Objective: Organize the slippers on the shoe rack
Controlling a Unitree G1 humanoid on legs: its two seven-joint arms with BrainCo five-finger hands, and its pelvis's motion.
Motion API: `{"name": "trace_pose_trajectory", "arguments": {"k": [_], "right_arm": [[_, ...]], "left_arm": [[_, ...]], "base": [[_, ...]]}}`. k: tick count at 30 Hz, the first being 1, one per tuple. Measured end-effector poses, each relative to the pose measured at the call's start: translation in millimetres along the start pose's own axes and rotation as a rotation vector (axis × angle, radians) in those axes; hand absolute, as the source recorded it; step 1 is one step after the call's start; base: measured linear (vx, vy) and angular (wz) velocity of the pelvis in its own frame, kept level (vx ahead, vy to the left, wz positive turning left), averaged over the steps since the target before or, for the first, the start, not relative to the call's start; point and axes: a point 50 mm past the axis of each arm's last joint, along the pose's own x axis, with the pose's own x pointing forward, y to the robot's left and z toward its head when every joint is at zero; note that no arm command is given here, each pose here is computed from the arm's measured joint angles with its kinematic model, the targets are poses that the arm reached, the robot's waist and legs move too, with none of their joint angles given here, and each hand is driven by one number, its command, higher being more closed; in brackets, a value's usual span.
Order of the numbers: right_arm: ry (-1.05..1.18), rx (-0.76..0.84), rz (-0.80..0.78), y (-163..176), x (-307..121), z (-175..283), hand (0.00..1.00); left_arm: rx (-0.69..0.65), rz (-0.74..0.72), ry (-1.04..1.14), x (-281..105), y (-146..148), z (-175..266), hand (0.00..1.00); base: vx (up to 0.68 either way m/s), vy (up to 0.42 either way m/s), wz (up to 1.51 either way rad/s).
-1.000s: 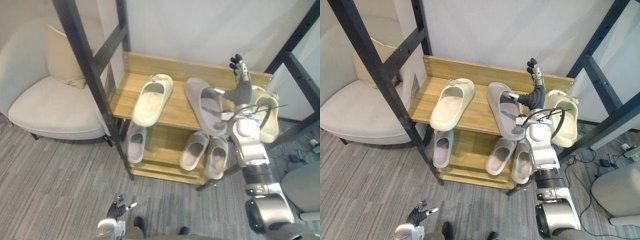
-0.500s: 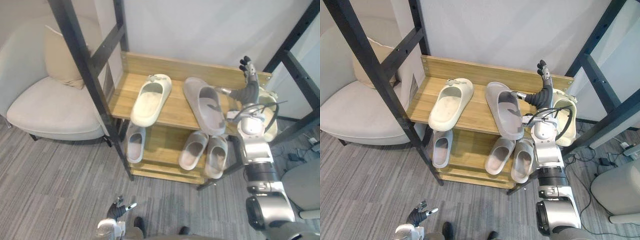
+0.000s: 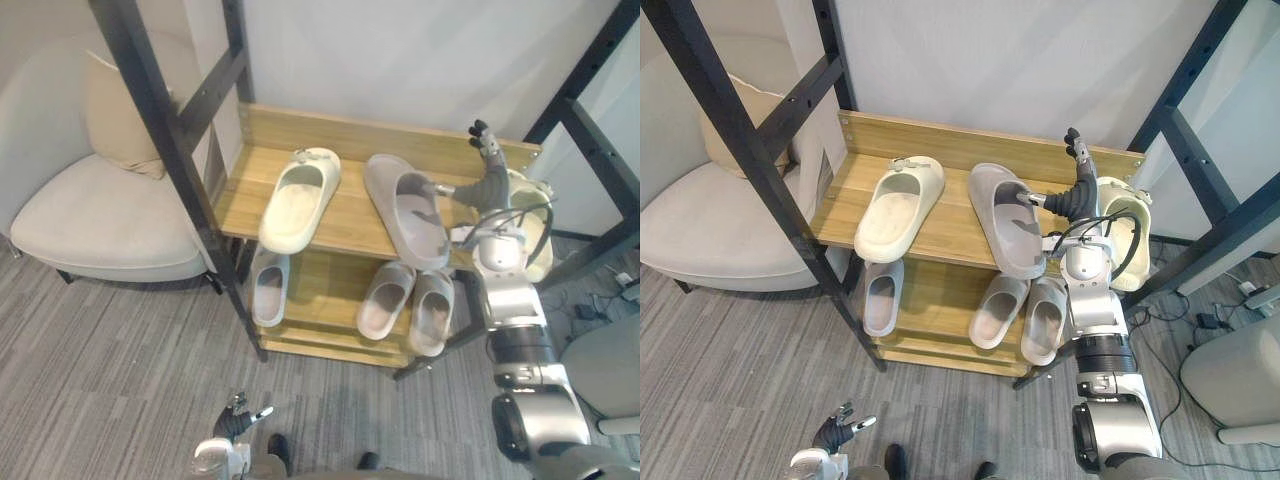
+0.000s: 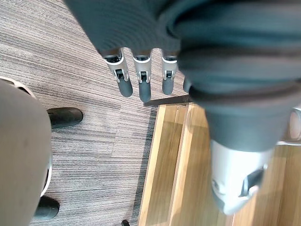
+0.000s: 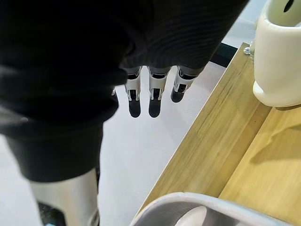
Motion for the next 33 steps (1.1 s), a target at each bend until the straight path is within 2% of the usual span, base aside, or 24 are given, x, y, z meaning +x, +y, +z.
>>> {"name": "trace_pose_trajectory", "arguments": {"k": [10, 21, 33], "right_arm": [[0.128, -0.063, 0.065, 9, -12, -30, 0.0], [0.165, -0.108, 0.119, 19, -16, -39, 0.0], [0.124, -0.104, 0.157, 30, -5, -26, 0.0]], "left_arm": [[-0.006, -0.001, 0.002, 0, 0, 0, 0.0], [0.007, -0.01, 0.0, 0, 0, 0, 0.0], [-0.005, -0.016, -0.017, 0, 2, 4, 0.0]], "base": [[0.0, 0.0, 0.0], [0.0, 0.0, 0.0], [0.0, 0.0, -0.02]]}}
